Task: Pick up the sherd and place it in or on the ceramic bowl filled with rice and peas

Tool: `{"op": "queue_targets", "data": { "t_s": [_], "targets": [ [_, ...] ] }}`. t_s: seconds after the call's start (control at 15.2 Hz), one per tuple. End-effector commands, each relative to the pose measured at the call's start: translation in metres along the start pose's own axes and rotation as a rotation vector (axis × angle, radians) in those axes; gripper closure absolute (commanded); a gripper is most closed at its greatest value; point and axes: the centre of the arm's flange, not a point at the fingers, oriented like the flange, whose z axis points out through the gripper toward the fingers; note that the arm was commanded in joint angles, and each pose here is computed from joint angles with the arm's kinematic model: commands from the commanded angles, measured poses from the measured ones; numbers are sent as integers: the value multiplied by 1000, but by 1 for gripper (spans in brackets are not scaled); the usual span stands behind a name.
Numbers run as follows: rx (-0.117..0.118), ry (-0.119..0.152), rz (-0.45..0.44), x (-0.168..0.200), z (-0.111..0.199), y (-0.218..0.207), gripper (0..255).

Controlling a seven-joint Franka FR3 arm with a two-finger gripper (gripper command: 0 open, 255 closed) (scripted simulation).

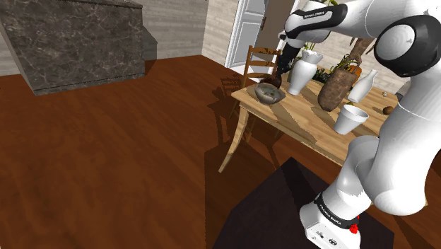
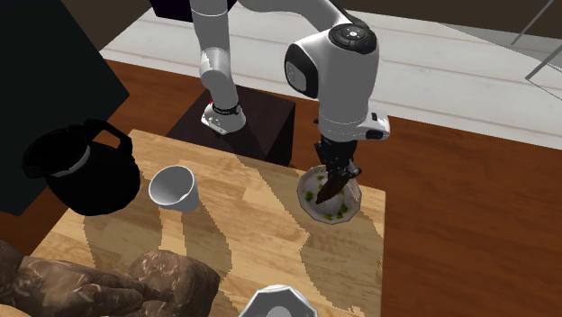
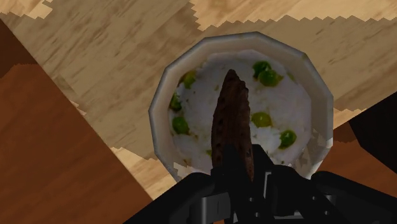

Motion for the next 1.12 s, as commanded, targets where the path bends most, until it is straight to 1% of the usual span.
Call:
{"op": "queue_targets", "data": {
  "t_s": [0.0,0.46,0.53,0.86,1.06],
  "targets": [
    [-1,0,0,1,6,-2,255],
    [-1,0,0,1,6,-2,255],
    [-1,0,0,1,6,-2,0],
    [-1,0,0,1,6,-2,0],
    [-1,0,0,1,-33,-2,0]
  ]
}}
